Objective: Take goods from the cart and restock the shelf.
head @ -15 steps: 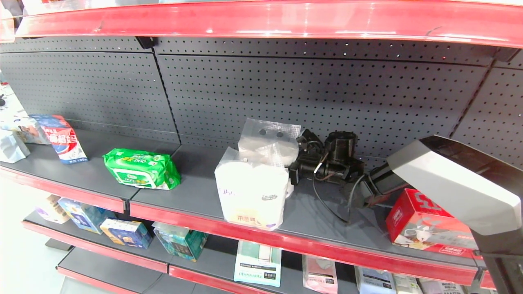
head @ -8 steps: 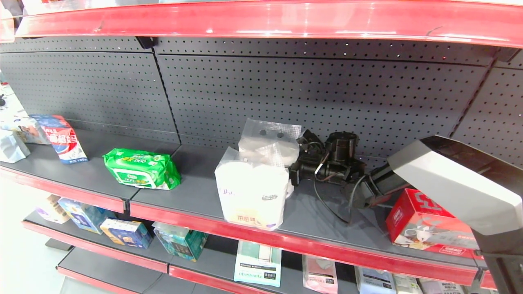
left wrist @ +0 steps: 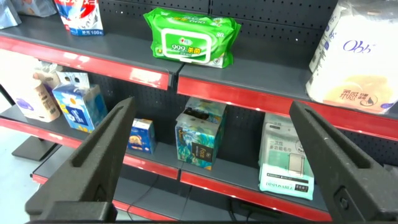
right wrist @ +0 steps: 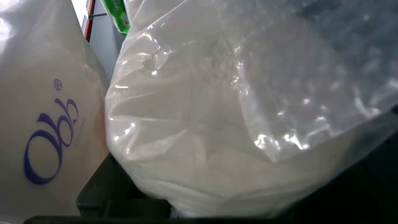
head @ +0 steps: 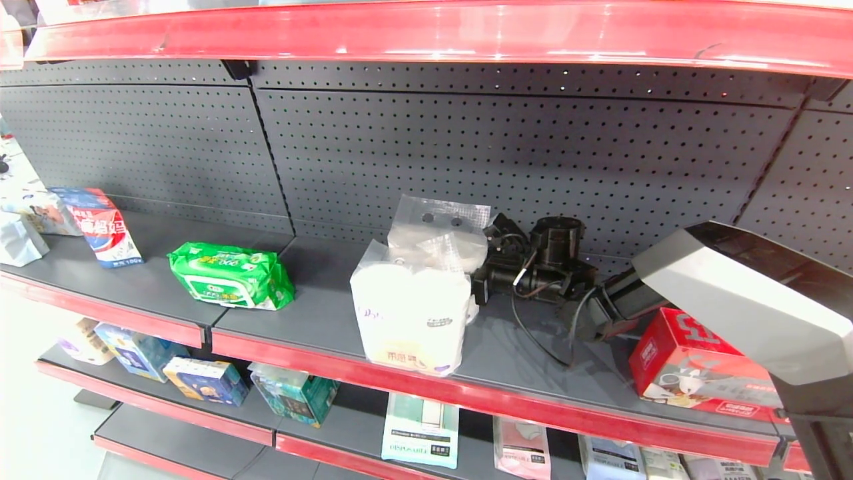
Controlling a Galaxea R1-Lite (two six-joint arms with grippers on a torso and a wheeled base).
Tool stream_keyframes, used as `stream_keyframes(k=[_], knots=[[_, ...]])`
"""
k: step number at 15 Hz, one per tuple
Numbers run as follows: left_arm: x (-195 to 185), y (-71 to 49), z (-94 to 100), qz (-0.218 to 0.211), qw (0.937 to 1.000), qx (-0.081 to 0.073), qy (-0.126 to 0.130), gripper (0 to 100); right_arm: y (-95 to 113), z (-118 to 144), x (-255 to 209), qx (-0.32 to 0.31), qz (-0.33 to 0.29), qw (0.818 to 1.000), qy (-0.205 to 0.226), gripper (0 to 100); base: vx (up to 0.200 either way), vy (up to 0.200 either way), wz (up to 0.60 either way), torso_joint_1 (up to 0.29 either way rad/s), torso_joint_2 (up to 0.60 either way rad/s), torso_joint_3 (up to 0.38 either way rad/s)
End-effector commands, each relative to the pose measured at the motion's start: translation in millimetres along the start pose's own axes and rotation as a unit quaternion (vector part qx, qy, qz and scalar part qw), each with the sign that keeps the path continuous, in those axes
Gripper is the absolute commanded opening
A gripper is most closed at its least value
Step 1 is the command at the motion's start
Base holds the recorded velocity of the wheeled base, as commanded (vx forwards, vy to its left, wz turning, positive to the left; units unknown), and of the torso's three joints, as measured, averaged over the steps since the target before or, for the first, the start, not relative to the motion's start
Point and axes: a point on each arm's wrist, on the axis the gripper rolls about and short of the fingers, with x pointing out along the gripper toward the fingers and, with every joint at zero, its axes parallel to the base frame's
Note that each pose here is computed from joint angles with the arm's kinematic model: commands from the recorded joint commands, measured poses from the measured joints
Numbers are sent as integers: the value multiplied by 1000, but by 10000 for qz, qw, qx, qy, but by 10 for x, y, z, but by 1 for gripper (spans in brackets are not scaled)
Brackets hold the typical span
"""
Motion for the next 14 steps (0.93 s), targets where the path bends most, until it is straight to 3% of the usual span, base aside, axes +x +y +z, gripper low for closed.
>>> stream_keyframes(k=[1,2,3,14], knots=[[0,0,0,4,10000,-4,-3,100,3,-5,4,-4,6,10000,6,0,0,0,0,0,0,0],[0,0,0,4,10000,-4,-3,100,2,-5,4,4,-9,10000,9,0,0,0,0,0,0,0],[0,0,0,4,10000,-4,-3,100,4,-9,3,16,-8,10000,15,100,0,0,0,0,0,0],[0,0,0,4,10000,-4,-3,100,-17,141,-314,94,-200,9997,49,100,0,0,0,0,0,0]])
